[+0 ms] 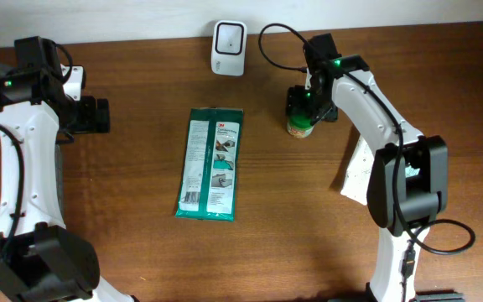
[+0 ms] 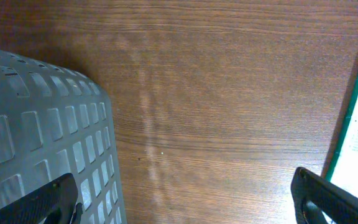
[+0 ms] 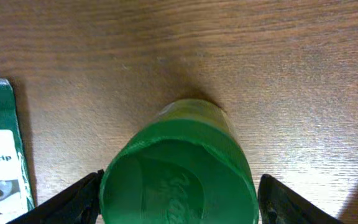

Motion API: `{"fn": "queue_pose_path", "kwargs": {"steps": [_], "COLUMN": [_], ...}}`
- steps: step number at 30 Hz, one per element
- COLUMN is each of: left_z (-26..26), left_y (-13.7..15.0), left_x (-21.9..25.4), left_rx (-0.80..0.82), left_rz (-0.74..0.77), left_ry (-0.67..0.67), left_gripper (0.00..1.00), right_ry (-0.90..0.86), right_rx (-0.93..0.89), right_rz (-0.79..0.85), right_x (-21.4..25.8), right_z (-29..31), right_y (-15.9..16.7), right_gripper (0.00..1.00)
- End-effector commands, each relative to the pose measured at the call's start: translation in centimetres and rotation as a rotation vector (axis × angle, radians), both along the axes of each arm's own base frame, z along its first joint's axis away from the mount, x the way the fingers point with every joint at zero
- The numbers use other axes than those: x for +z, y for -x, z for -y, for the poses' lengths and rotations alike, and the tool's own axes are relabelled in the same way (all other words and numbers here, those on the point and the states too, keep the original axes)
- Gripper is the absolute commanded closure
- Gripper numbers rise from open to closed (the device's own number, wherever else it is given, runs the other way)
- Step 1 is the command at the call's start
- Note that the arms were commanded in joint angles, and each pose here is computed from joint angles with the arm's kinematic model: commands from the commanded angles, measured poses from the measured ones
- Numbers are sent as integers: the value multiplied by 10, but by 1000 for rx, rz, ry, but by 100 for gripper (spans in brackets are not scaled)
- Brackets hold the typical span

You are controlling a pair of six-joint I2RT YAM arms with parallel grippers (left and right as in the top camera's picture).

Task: Scan the item barcode
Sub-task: 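Reach and grasp the green-lidded jar by its lid with the right gripper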

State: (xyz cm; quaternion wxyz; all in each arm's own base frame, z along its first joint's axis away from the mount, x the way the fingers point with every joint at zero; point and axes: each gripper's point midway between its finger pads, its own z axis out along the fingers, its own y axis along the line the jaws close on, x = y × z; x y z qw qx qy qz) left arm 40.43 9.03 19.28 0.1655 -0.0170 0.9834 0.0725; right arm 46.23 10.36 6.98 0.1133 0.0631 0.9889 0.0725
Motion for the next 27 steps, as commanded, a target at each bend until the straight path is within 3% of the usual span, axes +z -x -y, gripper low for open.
{"fn": "queue_pose_path", "kwargs": {"steps": [1,6,10,13,18,21,27], "left_z": [-2,-2,-2,-2,-2,-2,-2], "left_y": [3,3,3,3,3,3,3], "left_x": [8,8,8,8,8,8,8], "left_rx": [-4,-4,-4,-4,-4,-4,-3], "left_rz": [16,16,16,16,16,16,16], "left_ry": [-13,-13,-13,-13,-13,-13,-13], "left_gripper": [1,1,1,1,1,1,1], "right_ry": [25,36,-8,-21,-23,-25,-59], "right_rx": [29,88,359,654,807,779,442], "right_rz": [-37,-47,-41,-115,-139,-140,-237], "right_x": [-11,-10,9,16,16,16,21], "right_z": [0,1,-14,-17,-16,-16,-15], "right_y": [7,11,21,54,68,67,73], "right_gripper": [30,41,40,34,22,2,2]}}
